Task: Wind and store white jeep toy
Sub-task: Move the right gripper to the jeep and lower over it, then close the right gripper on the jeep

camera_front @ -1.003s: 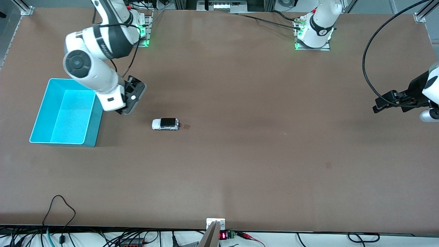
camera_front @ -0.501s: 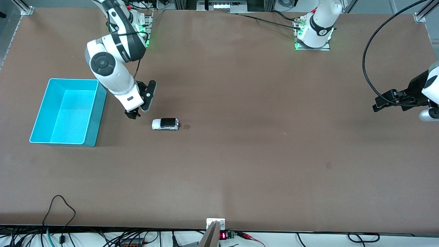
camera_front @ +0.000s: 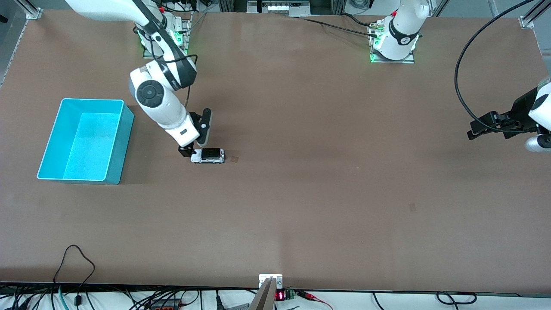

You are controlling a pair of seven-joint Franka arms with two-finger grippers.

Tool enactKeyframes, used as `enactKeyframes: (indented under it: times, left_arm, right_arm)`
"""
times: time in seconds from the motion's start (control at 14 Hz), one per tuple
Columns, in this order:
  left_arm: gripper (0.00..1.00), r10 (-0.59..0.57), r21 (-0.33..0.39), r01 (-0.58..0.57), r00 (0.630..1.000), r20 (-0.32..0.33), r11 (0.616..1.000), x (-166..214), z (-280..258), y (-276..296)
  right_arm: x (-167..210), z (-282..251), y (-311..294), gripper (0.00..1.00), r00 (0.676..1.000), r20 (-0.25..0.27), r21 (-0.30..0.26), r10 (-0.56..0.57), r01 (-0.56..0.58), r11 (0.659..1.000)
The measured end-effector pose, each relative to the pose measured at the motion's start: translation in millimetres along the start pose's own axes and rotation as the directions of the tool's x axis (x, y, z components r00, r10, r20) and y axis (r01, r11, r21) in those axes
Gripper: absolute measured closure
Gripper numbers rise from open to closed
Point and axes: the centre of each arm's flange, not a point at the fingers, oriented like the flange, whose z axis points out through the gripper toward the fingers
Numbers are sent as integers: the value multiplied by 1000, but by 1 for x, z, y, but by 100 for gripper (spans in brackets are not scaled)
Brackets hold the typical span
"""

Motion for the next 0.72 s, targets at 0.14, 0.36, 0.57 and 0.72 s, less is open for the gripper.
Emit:
enactKeyframes:
  times: [0.14, 0.36, 0.57, 0.72]
  left_arm:
    - [0, 5, 0, -5, 1000, 0, 1000, 0, 0, 3]
    - [0, 4, 0, -4, 1000, 0, 1000, 0, 0, 2]
    - [0, 1, 0, -1, 1000, 0, 1000, 0, 0, 1]
    - [0, 1, 0, -1, 1000, 0, 1000, 0, 0, 1]
  right_arm:
    - [11, 7, 4, 0, 999, -3, -15, -39, 39, 999]
    - [20, 15, 11, 0, 995, -14, -73, -100, 98, 993]
    - [20, 23, 15, 0, 994, -19, -73, -103, 101, 992]
    - [20, 28, 19, 0, 995, -24, -72, -99, 97, 993]
